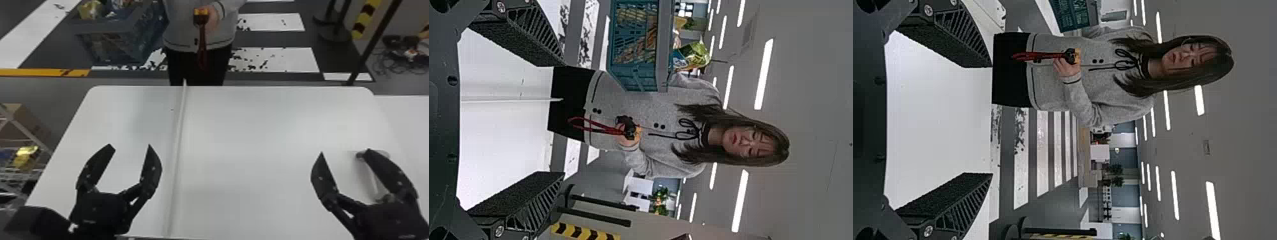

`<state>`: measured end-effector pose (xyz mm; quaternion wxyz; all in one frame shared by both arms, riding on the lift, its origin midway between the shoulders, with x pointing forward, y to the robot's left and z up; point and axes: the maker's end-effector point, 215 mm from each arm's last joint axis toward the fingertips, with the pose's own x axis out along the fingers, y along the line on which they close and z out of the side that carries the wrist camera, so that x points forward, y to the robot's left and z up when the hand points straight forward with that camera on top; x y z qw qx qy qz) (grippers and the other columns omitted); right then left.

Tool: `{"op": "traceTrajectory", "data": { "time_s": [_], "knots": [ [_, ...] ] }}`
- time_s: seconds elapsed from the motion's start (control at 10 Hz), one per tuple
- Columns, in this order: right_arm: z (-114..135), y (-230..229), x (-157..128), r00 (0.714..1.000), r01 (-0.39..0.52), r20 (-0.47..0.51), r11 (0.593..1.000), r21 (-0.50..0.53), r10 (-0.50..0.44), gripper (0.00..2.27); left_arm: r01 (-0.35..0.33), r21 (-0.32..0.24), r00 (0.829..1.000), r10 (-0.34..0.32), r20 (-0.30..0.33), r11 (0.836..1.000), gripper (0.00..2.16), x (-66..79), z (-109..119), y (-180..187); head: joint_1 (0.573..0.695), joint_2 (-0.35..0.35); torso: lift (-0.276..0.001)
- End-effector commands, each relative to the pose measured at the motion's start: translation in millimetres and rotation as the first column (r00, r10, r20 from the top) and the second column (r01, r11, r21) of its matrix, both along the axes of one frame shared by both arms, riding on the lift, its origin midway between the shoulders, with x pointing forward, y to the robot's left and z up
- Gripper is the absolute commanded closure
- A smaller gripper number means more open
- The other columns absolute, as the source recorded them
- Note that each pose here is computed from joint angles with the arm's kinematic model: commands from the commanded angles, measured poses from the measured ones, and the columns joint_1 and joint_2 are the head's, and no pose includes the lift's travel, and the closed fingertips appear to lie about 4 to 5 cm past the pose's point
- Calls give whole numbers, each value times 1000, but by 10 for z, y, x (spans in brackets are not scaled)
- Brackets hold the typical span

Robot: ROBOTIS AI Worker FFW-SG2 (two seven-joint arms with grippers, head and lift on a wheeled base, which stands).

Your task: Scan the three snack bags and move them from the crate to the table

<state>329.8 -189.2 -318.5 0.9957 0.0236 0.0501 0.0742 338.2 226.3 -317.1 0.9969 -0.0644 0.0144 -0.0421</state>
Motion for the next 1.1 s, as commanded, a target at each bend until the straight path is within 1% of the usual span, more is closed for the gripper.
{"op": "traceTrajectory", "data": {
  "time_s": [0.0,1.0],
  "knots": [
    [1,2,-4,1000,-1,0,1000,-1,1,110,2,1,1000,-2,0,1000,100,0,1,-2,695,65,-62],
    [9,14,-5,1000,0,3,1000,1,0,110,5,2,1000,-5,-5,1000,100,-4,-23,-11,695,65,-62]
  ]
}}
